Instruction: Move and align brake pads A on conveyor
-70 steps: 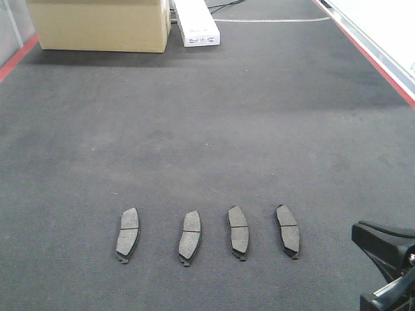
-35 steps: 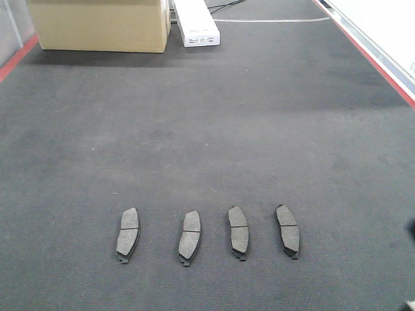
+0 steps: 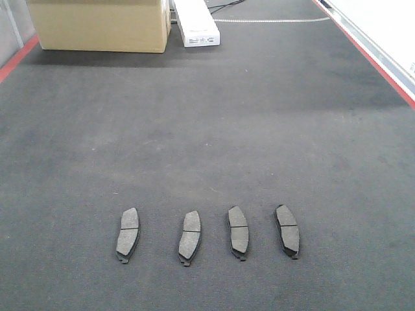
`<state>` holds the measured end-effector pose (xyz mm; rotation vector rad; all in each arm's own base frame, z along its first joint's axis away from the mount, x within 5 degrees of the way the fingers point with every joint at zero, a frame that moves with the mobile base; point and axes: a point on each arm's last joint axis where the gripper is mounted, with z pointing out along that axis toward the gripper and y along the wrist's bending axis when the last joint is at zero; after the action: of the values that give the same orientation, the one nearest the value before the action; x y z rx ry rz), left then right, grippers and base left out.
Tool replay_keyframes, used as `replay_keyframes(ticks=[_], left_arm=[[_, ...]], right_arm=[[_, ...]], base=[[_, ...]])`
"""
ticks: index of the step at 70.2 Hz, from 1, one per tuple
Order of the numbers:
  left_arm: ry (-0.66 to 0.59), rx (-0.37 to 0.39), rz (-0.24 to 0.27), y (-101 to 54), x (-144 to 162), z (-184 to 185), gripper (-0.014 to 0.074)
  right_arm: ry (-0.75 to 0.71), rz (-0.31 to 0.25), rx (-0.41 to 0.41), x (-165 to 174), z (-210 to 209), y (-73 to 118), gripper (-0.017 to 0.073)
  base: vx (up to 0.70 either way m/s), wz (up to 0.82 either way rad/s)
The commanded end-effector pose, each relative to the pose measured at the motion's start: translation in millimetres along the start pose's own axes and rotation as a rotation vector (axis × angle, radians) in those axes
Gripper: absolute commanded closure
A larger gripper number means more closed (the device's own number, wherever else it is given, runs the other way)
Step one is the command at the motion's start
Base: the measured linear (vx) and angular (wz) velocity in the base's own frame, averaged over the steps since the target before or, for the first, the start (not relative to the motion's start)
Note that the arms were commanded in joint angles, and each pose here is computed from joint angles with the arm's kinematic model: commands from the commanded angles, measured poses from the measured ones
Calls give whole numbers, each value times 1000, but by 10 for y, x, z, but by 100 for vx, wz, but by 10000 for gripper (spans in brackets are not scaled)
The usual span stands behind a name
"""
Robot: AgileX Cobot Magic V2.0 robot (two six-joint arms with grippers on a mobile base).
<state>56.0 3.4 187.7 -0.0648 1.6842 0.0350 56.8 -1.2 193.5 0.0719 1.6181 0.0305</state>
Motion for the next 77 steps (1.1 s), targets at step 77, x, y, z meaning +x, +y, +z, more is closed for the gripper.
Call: replay_keyframes(ticks=[77], left_arm=[[-58,-2,-9,3,16,7,600]], right_arm=[[-74,-14,-3,-48,-7,1,563]], base=[[0,0]])
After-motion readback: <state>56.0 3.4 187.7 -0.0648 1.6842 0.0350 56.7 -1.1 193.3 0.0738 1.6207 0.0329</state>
